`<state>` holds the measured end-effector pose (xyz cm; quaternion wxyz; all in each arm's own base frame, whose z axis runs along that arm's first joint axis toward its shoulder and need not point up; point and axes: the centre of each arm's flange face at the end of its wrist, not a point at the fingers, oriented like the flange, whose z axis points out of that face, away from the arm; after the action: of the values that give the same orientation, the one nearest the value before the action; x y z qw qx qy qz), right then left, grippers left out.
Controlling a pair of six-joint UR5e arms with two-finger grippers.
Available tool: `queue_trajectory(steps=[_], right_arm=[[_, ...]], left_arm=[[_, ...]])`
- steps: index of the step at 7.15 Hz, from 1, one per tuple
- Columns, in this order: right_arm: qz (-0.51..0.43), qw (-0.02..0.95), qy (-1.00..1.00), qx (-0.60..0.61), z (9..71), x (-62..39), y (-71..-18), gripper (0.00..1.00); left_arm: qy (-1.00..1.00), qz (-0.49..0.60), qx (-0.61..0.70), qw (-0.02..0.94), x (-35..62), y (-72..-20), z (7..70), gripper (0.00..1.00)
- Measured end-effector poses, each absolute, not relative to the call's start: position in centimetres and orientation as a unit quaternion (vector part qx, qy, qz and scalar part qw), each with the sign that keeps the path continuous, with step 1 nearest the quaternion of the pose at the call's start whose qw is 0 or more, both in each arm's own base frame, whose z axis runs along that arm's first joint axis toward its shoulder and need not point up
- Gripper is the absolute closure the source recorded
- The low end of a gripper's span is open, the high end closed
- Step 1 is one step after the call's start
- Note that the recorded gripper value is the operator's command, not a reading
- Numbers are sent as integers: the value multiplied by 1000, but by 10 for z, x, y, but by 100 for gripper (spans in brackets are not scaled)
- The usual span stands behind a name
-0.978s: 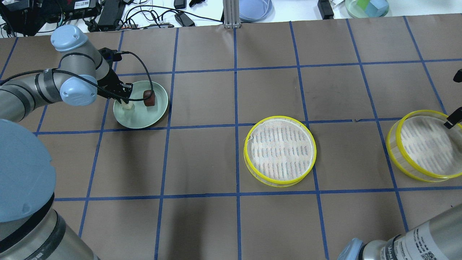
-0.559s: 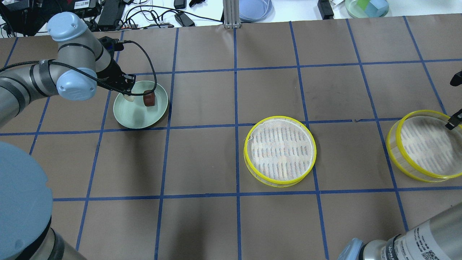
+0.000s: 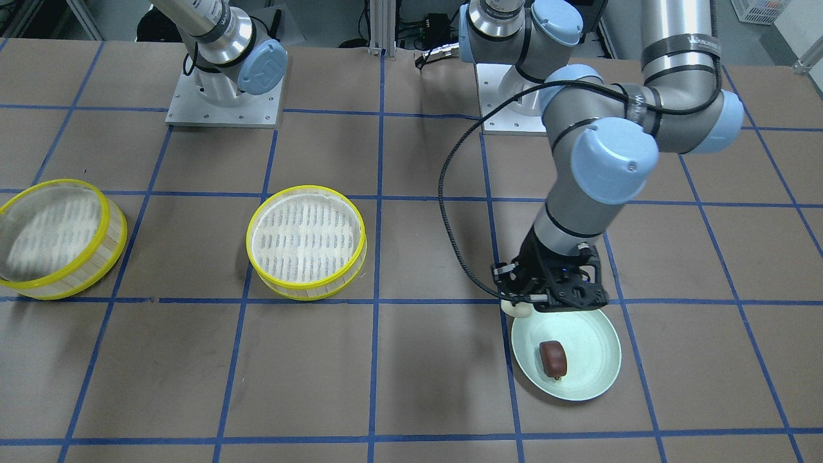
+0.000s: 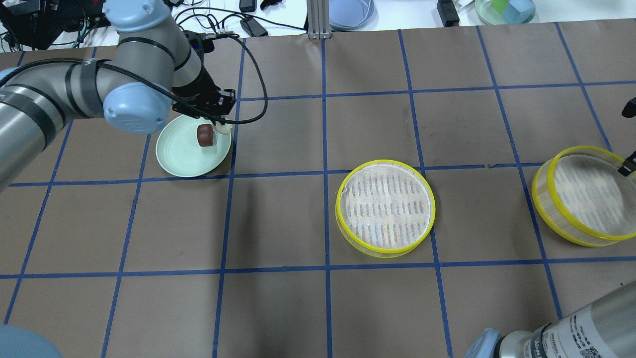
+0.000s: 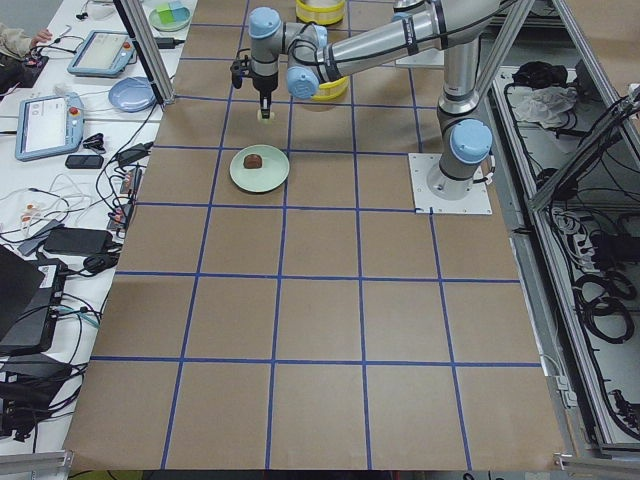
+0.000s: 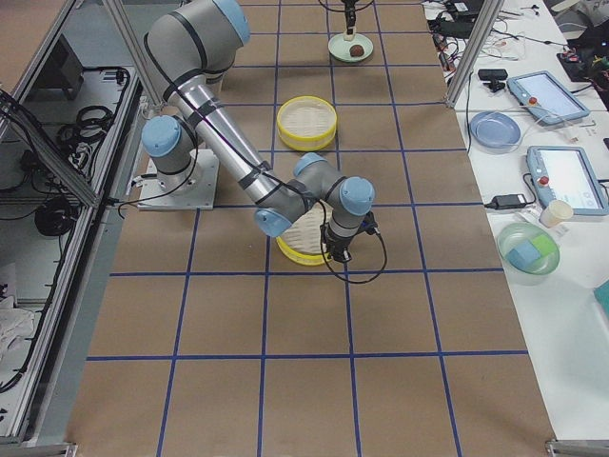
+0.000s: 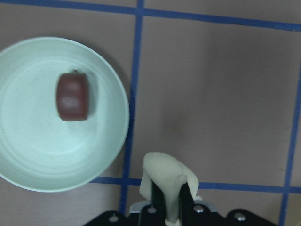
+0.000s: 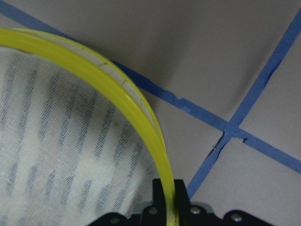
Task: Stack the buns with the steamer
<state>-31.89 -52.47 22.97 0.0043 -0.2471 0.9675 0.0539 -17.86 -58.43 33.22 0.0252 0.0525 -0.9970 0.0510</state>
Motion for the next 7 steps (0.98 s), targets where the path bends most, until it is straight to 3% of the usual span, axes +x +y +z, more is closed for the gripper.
queue_trajectory(steps=[4, 5, 6, 7], right_arm=[[48, 12, 980, -191, 271, -298, -521, 100], [51, 9, 984, -170, 284, -282, -522, 100], [57, 8, 987, -150, 297, -260, -525, 100], [65, 3, 990, -128, 309, -230, -529, 100]], left_arm=[[-992, 29, 119, 42, -386, -481, 314, 74], [-991, 31, 123, 50, -417, -462, 307, 62], [-988, 36, 132, 66, -436, -455, 301, 26], [-987, 35, 138, 77, -447, -452, 291, 0]])
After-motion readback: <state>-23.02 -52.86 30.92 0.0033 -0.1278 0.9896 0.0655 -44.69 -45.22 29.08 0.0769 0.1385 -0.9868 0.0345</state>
